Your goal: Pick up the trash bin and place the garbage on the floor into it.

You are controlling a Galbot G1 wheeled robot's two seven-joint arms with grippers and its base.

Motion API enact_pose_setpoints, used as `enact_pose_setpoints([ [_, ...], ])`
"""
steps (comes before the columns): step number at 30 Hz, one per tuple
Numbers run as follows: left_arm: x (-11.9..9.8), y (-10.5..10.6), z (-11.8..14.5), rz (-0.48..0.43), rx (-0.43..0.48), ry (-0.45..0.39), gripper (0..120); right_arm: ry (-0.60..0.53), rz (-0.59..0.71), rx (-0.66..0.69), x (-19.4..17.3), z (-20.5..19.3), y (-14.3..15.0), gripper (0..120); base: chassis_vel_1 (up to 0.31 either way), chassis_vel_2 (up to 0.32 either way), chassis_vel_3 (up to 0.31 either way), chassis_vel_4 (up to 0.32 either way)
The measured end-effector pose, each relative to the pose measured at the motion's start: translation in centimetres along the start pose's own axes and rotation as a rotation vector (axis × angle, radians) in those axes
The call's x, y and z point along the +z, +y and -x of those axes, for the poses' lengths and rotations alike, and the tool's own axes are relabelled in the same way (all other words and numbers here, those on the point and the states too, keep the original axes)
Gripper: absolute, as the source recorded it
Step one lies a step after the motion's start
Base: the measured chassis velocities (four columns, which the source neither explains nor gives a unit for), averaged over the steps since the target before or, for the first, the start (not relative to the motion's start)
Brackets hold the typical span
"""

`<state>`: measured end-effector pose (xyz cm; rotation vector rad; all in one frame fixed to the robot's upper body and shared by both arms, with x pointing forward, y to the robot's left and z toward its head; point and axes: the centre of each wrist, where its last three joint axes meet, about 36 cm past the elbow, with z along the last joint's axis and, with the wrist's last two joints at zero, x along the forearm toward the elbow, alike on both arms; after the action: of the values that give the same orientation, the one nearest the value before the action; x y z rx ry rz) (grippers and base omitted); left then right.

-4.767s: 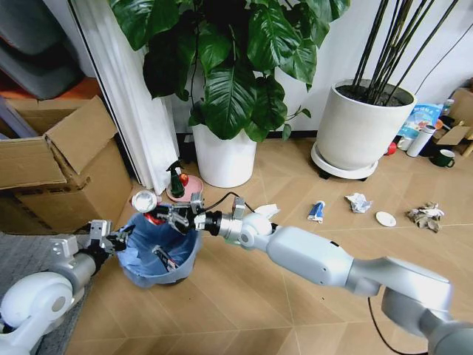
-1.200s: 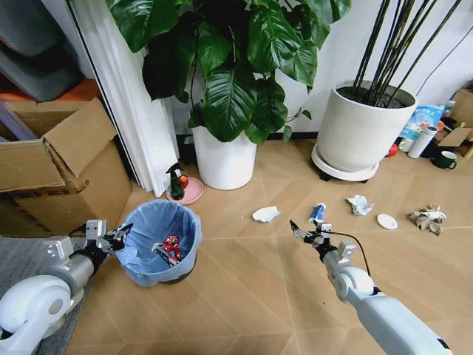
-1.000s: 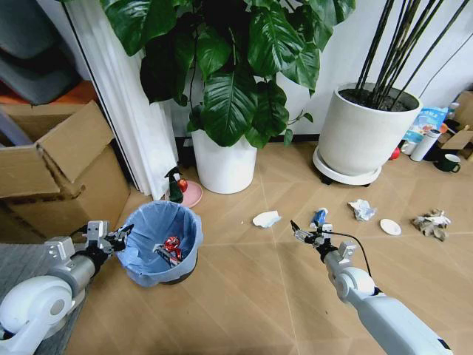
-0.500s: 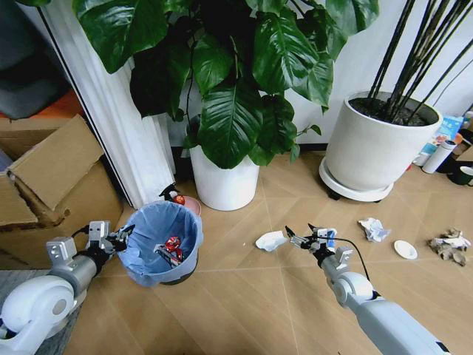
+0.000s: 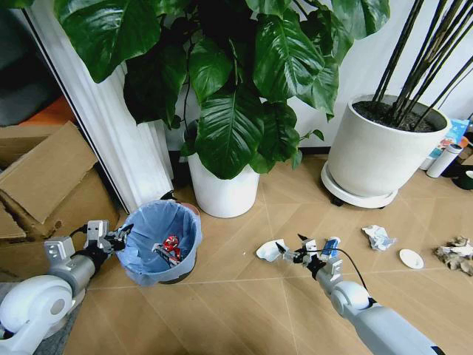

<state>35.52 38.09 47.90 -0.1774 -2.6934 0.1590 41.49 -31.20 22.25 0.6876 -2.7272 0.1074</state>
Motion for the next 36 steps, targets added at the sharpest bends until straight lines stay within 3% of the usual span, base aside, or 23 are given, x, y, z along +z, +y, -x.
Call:
enact_pose_setpoints([
  [18,-0.1,0.0,-0.2,0.001,-0.008,-0.005,0,0.150,-0.096,-0.011,3.3,2.8,1.9,100,0.000,0.000,0.000,0.000],
  [36,-0.5,0.4,-0.3,0.001,-0.016,-0.012,0,0.162,-0.094,-0.031,2.1,8.7,3.1,100,0.000,0.000,0.000,0.000],
])
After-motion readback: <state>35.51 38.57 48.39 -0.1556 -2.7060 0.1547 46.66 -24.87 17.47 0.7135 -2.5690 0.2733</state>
